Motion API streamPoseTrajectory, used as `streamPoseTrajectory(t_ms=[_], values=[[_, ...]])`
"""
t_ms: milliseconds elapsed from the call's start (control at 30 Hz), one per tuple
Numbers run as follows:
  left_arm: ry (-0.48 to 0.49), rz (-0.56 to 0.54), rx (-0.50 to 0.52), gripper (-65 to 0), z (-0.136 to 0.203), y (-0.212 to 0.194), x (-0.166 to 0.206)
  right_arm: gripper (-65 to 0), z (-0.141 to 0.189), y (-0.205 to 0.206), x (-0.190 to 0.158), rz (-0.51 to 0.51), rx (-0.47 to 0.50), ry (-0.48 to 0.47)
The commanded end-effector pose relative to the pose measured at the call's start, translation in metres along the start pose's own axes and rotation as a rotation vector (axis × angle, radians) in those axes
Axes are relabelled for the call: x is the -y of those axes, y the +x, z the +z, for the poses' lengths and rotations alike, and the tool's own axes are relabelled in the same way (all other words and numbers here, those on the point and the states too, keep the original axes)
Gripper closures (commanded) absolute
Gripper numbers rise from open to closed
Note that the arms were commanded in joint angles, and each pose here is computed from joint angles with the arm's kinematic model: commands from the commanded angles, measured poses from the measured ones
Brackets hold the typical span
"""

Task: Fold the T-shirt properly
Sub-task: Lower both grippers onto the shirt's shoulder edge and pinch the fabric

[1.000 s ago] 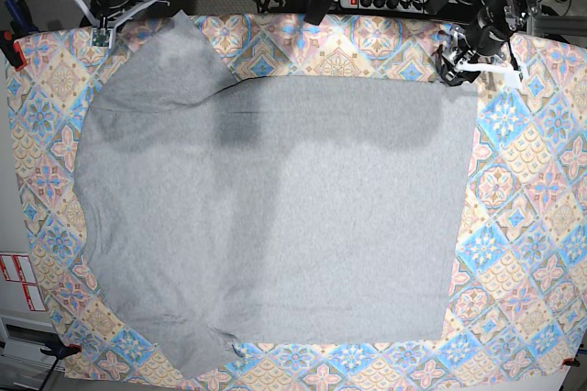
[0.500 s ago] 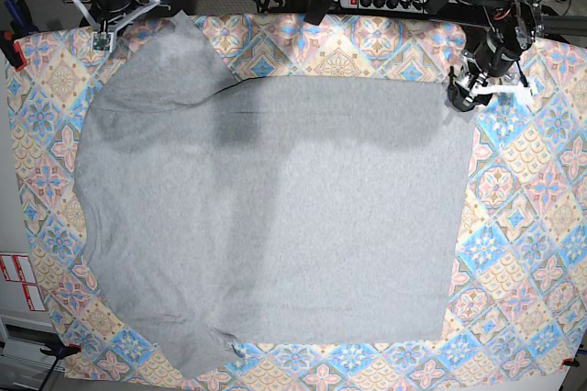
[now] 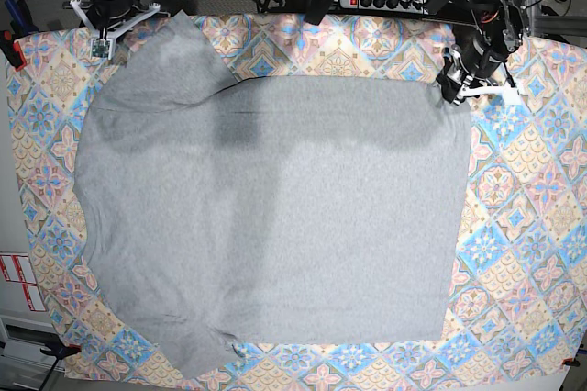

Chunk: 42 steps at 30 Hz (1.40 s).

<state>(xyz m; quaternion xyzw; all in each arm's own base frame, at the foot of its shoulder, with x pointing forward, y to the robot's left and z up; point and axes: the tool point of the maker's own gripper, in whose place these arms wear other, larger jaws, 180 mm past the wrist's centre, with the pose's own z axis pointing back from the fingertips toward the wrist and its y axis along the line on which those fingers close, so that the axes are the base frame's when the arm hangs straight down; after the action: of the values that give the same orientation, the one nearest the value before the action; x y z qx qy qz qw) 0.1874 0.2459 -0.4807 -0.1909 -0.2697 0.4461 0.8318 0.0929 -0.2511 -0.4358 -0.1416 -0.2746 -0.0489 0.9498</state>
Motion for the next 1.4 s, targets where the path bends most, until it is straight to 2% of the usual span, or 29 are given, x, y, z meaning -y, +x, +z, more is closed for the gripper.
streamPoseTrajectory(t_ms=[0, 133, 333, 500, 633, 1100, 1367], values=[[0.020, -0.007, -0.036, 0.0, 0.002, -0.008, -0.006, -4.8, 0.001, 0.007, 0.004, 0.003, 0.013, -0.011], [0.025, -0.009, -0.036, 0.0, 0.003, -0.008, -0.008, -12.3, -0.005, 0.015, -0.009, -0.004, -0.010, 0.017], [0.027, -0.011, -0.036, 0.0, 0.003, -0.008, -0.008, -17.0, -0.013, 0.031, -0.033, -0.015, -0.008, 0.077], [0.029, -0.015, -0.035, 0.0, 0.004, -0.007, -0.008, -22.1, -0.019, 0.048, -0.044, -0.224, -0.018, 0.174], [0.029, -0.015, -0.035, 0.0, 0.004, -0.007, -0.008, -22.2, -0.026, 0.046, -0.039, -0.330, -0.043, 0.196], [0.028, -0.017, -0.033, 0.0, 0.003, -0.005, -0.008, -22.2, -0.040, 0.001, -0.045, -0.351, -0.170, 0.192], [0.029, -0.018, -0.033, 0.0, 0.003, -0.005, -0.008, -22.1, -0.037, -0.001, -0.072, -0.373, -0.186, 0.257]])
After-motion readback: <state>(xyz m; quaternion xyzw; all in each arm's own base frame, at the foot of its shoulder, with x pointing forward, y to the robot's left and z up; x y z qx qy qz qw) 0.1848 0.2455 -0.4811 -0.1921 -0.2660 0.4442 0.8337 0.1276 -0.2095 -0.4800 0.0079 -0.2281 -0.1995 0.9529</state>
